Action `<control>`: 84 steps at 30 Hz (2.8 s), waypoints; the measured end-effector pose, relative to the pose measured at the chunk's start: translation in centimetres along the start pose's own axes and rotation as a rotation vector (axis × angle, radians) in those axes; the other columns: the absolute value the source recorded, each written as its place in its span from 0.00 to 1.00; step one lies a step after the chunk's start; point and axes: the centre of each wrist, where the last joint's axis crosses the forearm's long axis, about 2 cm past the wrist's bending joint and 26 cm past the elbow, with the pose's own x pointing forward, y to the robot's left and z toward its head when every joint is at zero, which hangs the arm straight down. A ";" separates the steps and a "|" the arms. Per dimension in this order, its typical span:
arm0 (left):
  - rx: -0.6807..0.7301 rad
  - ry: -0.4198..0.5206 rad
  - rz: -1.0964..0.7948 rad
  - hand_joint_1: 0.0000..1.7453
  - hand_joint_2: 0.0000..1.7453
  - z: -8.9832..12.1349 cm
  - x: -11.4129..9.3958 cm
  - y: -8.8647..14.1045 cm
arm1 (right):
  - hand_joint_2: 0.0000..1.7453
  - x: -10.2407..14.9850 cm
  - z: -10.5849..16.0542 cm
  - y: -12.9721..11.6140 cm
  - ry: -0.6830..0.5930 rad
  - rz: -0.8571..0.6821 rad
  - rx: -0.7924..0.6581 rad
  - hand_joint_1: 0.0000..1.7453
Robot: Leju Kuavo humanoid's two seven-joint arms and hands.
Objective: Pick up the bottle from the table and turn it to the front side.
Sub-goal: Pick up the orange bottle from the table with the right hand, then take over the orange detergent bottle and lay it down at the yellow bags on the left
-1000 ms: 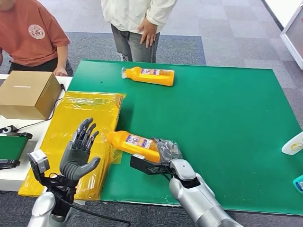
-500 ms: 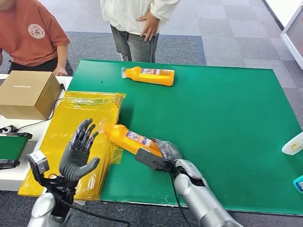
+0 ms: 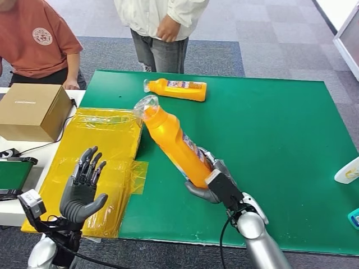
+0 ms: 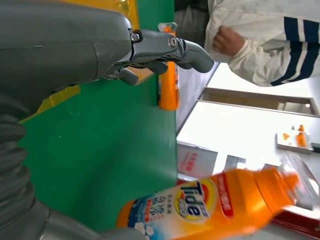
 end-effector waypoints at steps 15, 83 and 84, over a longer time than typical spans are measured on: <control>-0.115 -0.081 0.393 0.00 1.00 -4.1 0.3 -2.7 | 1.00 4.0 0.4 1.7 -0.314 0.089 -0.103 1.00; 0.186 -0.556 -1.380 1.00 1.00 -6.1 6.5 -6.0 | 1.00 2.4 1.0 3.0 -0.137 0.108 -0.119 0.00; 0.214 -0.538 -1.450 1.00 1.00 -6.0 6.5 -5.8 | 1.00 2.5 1.0 2.7 -0.138 0.107 -0.132 0.00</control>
